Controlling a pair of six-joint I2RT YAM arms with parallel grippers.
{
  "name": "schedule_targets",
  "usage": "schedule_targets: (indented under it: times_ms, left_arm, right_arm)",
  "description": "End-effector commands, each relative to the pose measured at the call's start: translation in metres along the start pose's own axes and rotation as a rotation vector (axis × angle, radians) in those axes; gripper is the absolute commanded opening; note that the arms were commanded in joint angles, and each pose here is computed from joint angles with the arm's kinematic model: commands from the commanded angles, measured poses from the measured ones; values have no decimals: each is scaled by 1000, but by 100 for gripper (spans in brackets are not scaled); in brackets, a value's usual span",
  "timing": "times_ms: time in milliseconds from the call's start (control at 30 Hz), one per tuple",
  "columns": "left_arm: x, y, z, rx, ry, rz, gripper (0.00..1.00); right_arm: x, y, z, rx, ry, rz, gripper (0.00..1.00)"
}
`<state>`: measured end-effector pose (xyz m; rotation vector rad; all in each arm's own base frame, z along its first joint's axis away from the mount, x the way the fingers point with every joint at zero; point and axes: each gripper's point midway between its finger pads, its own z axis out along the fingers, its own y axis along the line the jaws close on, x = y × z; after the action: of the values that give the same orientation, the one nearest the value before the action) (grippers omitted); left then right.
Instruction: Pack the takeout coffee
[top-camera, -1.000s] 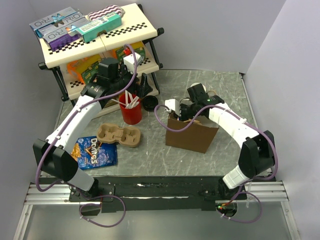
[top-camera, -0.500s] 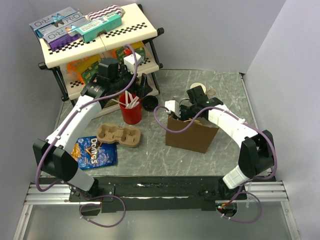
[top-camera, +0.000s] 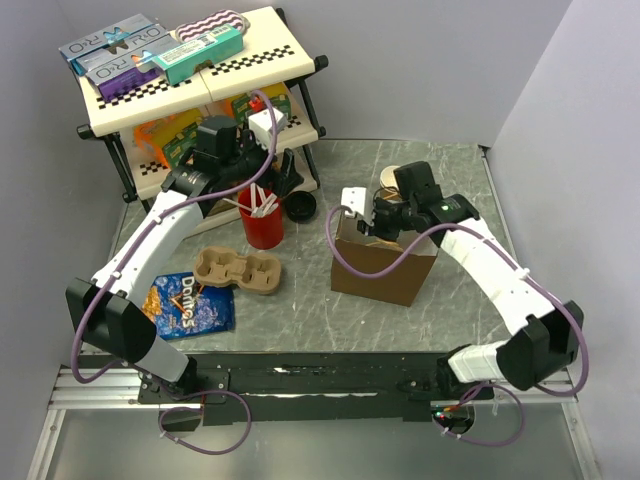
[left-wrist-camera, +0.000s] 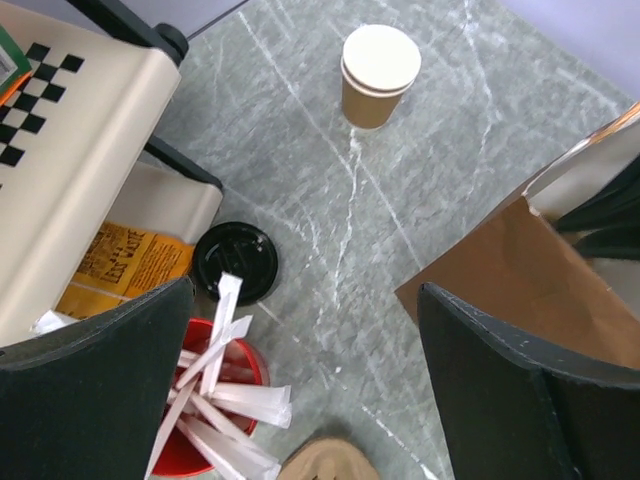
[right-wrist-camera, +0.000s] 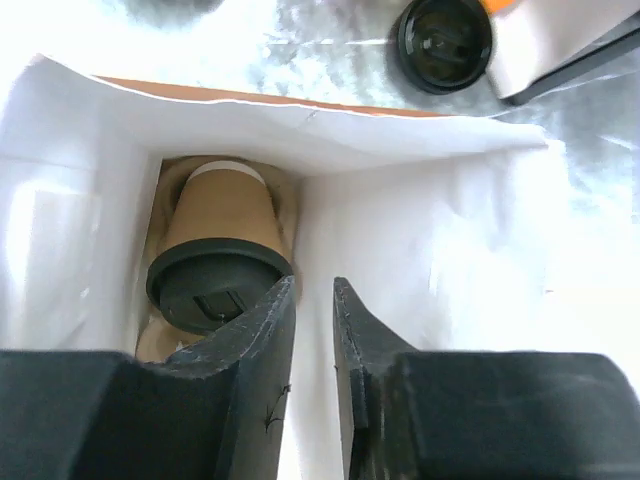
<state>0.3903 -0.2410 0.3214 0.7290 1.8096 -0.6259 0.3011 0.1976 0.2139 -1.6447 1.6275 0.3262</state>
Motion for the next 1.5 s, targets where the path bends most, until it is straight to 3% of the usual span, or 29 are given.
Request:
schedule_targets:
  times_ms: [0, 233, 467, 700, 1033, 1133, 1267, 1467]
  left_arm:
    - [-11, 6, -23, -61, -10, 76, 99]
    - [37, 18, -40, -121, 163, 102, 100]
    - [67, 62, -64, -288, 308, 9, 86]
    - [100, 110, -91, -405, 452, 17, 81]
    - [103, 109, -65, -280, 452, -12, 73]
    - [108, 110, -57, -258, 457, -16, 69]
    - [109, 106, -51, -215, 481, -38, 51]
    - [123, 105, -54, -213, 523, -49, 47]
  right_arm:
    - [-25, -5, -34, 66, -31, -15, 31]
    - [-51, -13, -77, 174, -71, -1, 35]
    - [-81, -18, -122, 298, -155, 15, 42]
    - [-93, -18, -142, 351, -201, 52, 47]
    - [-94, -3, -146, 320, -223, 89, 51]
    - [-80, 6, -135, 285, -185, 96, 50]
    - [-74, 11, -134, 278, -169, 106, 50]
    - [-61, 18, -127, 268, -138, 107, 50]
